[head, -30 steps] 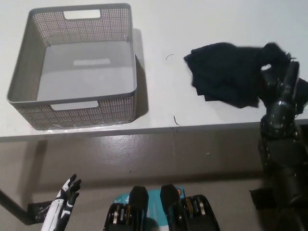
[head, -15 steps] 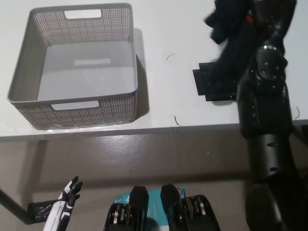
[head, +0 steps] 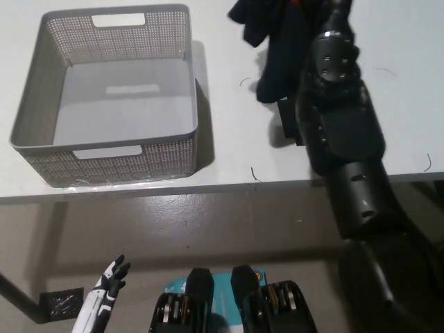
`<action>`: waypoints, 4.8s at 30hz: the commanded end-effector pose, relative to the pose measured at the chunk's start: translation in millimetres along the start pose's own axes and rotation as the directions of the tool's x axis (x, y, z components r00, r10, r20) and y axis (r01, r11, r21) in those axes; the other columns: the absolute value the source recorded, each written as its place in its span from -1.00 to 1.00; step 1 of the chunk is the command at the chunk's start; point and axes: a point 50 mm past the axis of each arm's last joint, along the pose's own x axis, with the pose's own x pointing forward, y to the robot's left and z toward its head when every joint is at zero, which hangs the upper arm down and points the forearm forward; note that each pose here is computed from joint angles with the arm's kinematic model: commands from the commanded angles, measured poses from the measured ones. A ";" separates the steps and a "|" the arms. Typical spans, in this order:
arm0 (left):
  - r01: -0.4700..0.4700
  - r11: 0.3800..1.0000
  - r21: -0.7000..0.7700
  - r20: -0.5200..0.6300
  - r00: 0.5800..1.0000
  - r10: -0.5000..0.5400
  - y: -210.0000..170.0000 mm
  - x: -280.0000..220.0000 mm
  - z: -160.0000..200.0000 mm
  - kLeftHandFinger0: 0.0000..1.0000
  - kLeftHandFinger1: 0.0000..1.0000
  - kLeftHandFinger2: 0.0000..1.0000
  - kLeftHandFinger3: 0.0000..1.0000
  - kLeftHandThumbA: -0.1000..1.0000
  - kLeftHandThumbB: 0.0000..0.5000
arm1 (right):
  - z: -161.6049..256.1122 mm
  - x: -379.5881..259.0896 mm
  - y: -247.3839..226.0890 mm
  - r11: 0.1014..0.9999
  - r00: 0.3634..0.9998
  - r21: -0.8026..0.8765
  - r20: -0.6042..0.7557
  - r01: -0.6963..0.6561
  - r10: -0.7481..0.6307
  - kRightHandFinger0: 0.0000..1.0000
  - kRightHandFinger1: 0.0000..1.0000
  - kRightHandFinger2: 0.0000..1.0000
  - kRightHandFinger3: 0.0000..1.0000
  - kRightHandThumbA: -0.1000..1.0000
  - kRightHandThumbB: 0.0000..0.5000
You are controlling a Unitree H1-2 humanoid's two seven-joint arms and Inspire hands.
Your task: Use the right hand to pick up a t shirt on the right hand side and place it into a contianer on the left side
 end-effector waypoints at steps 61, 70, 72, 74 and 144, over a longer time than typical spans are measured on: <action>0.074 0.997 0.016 0.017 0.997 -0.074 -24.4 -5.1 3.2 0.99 0.79 0.87 1.00 0.95 0.24 | 72.1 -45.6 105.5 0.555 0.646 -0.637 0.116 -0.535 0.755 1.00 1.00 1.00 1.00 1.00 0.74; 0.047 0.999 0.027 0.026 0.999 -0.048 -18.0 -6.9 4.5 0.96 0.76 0.80 1.00 0.95 0.21 | 88.2 -119.6 -17.9 0.640 0.499 -0.753 0.501 -0.151 0.707 1.00 1.00 1.00 1.00 1.00 0.26; 0.038 0.999 0.027 0.024 0.999 -0.038 -15.4 -9.3 2.3 0.95 0.75 0.79 1.00 0.94 0.18 | 85.5 -139.8 -37.7 0.659 0.477 -0.744 0.542 -0.112 0.692 1.00 1.00 1.00 1.00 1.00 0.18; 0.023 0.999 0.028 0.024 0.999 -0.024 -12.1 -11.8 0.0 0.99 0.76 0.79 1.00 0.94 0.18 | 70.8 -168.6 -64.2 0.694 0.462 -0.713 0.585 -0.099 0.667 1.00 1.00 1.00 1.00 1.00 0.10; -0.045 0.998 -0.041 0.042 0.998 0.047 -3.0 -18.2 -4.0 1.00 1.00 1.00 1.00 0.97 0.10 | -218.2 -362.6 -285.1 0.793 0.914 -0.454 -0.201 -0.405 0.352 1.00 1.00 1.00 1.00 1.00 0.01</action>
